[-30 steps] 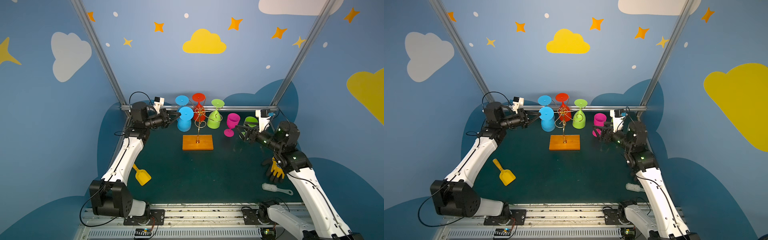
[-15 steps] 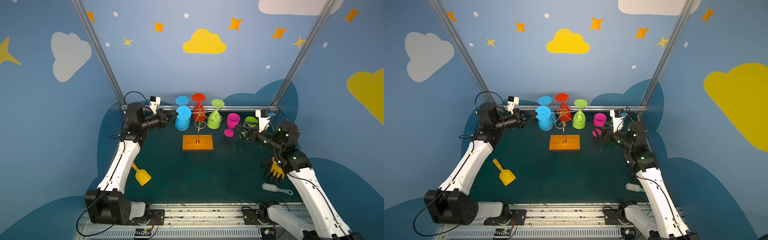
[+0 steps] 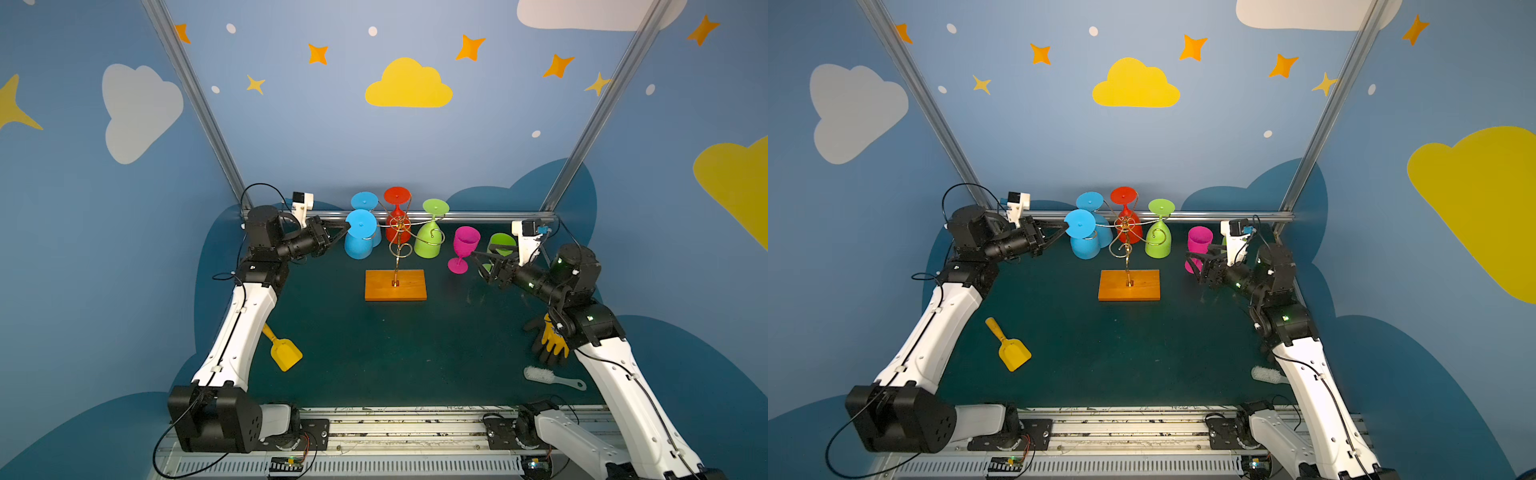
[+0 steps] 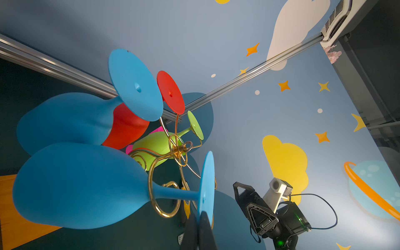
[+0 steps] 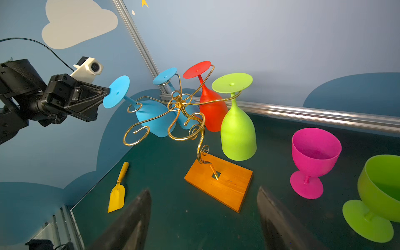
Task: Take the wine glass off the wine glass rack
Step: Pick up the wine glass from the wine glass rack.
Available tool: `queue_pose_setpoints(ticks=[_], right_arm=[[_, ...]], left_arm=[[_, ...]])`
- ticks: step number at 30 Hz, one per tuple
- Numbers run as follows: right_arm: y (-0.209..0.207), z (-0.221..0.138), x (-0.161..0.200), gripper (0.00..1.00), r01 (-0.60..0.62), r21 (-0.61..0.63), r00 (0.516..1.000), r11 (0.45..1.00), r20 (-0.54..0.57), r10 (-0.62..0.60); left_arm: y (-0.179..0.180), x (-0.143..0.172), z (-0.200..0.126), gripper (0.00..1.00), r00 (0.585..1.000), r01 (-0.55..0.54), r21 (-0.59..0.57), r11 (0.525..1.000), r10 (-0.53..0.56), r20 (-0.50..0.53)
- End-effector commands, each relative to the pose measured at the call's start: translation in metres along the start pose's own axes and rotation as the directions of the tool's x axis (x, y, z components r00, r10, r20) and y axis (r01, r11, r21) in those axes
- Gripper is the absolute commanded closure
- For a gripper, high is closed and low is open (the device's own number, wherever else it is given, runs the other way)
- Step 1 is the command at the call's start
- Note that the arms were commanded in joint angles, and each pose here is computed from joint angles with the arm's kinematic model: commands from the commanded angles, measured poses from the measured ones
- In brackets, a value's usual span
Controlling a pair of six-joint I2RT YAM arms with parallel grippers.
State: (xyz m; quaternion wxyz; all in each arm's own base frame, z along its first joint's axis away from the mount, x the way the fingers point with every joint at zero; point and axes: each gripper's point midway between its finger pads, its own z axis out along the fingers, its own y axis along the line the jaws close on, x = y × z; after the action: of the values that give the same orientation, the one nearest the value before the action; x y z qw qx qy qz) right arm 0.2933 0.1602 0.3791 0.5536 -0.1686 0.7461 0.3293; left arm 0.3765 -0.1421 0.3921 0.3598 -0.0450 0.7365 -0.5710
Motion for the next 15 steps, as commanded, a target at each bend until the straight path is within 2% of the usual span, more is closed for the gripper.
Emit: queue_pose_setpoints(ticks=[1, 15], right_arm=[[0.003, -0.005, 0.000, 0.23, 0.012, 0.001, 1.000, 1.000, 0.008, -0.012], [0.005, -0.010, 0.000, 0.23, 0.022, 0.006, 1.000, 1.000, 0.007, -0.022]], left_arm=[[-0.004, -0.007, -0.003, 0.97, 0.999, -0.033, -0.001, 0.999, 0.033, 0.031], [0.001, -0.018, 0.010, 0.97, 0.998, -0.032, -0.026, 0.999, 0.033, 0.061]])
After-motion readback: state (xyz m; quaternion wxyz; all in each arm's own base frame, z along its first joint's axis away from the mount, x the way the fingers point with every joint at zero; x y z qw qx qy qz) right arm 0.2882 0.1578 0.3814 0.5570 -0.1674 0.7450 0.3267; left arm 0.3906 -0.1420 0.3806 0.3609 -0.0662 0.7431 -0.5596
